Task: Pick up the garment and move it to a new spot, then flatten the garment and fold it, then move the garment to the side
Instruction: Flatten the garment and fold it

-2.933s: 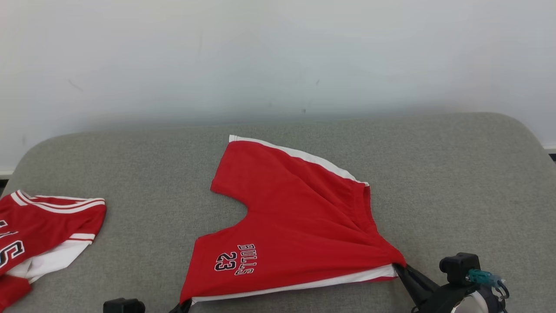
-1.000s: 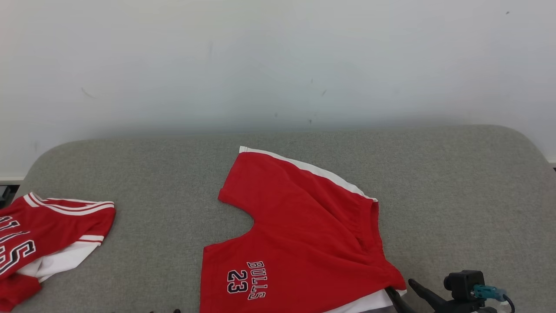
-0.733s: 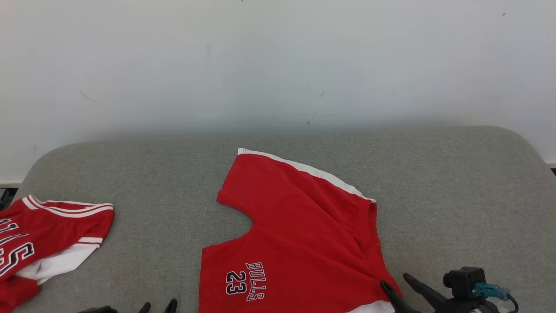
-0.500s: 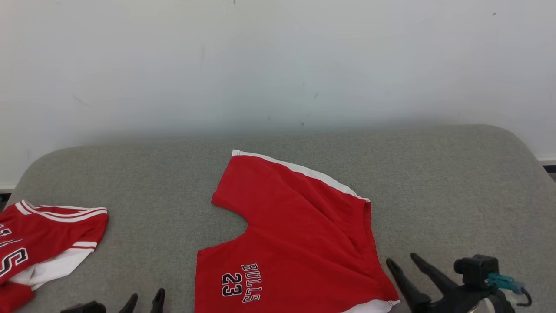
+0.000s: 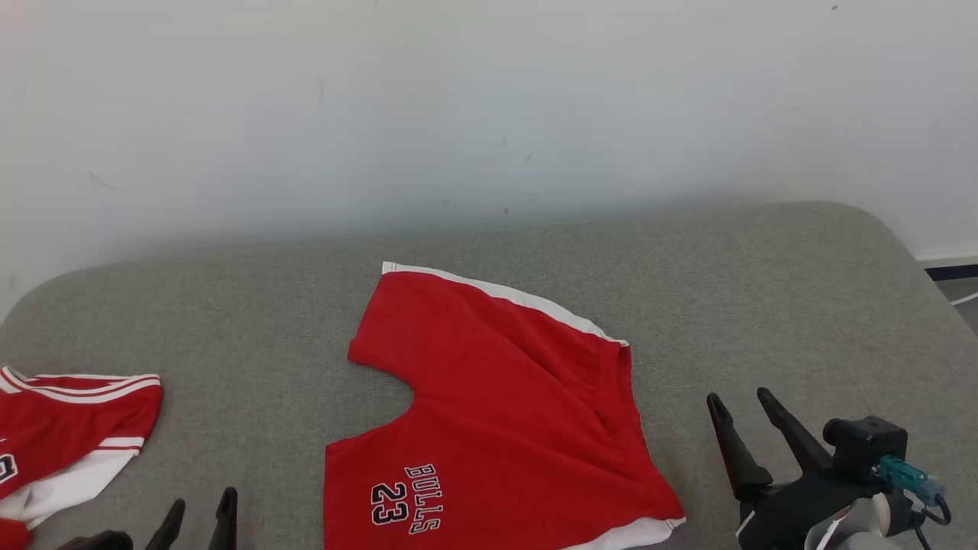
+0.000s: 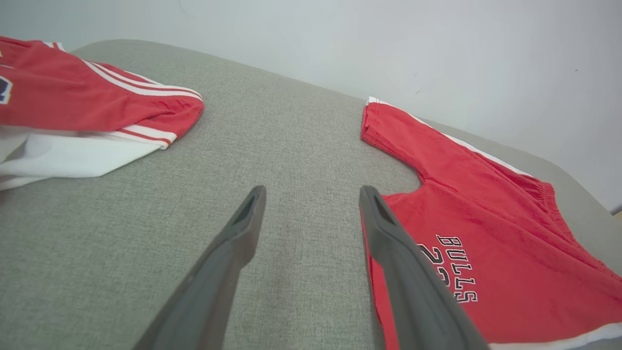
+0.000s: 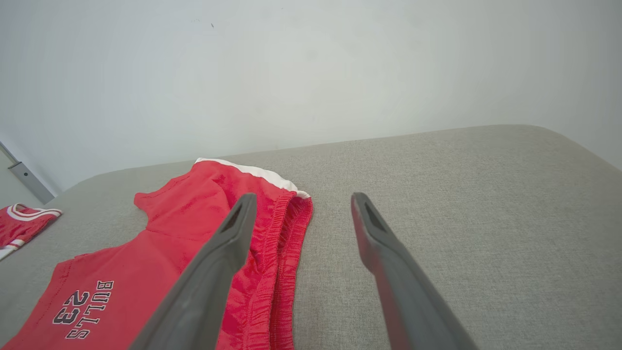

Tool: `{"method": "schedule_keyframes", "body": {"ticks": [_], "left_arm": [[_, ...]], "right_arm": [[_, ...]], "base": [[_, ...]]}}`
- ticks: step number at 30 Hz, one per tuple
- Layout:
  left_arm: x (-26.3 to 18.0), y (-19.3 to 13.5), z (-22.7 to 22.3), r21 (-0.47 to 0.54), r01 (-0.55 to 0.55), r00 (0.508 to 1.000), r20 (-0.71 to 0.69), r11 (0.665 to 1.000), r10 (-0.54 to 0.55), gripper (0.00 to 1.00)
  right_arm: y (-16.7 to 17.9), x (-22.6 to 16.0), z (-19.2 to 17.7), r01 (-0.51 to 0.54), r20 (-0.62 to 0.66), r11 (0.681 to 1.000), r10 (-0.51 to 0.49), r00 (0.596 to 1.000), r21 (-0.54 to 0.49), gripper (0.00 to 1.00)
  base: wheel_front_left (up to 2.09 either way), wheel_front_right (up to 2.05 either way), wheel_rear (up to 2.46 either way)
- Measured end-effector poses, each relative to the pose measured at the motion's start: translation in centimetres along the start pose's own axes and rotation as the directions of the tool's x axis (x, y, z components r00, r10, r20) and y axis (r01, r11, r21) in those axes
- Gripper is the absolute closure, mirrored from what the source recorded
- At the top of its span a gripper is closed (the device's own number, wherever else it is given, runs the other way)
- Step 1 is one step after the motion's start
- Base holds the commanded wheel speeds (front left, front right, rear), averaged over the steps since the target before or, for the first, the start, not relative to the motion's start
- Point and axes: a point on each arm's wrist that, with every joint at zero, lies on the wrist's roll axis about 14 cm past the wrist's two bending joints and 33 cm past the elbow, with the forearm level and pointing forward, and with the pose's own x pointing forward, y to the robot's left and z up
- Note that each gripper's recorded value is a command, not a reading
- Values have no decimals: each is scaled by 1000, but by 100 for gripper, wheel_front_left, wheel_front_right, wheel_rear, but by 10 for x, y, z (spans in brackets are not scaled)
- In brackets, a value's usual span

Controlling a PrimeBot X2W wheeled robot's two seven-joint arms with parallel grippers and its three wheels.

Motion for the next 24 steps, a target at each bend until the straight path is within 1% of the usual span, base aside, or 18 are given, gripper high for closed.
{"method": "schedule_keyframes", "body": {"ticks": [4,7,12,17,24], "left_arm": [[2,2,11,50,-2,999,39,999,0,0],[-1,7,14,67,-20,998,56,998,16,0],[-9,20,11,74,-81,995,72,994,76,0],[-14,23,10,101,-105,991,89,989,96,0],[-15,22,20,113,-124,985,134,986,108,0]], "right_arm": [[-6,0,4,18,13,999,-17,1000,-45,0],[-9,0,6,28,22,997,-27,999,-65,0],[-14,-6,6,47,28,995,-45,999,-86,0],[-17,-11,2,55,22,993,-53,998,-104,0],[-14,-12,8,56,48,991,-51,998,-125,0]], "base": [[0,0,0],[0,0,0],[0,0,0],[0,0,0],[0,0,0]]}}
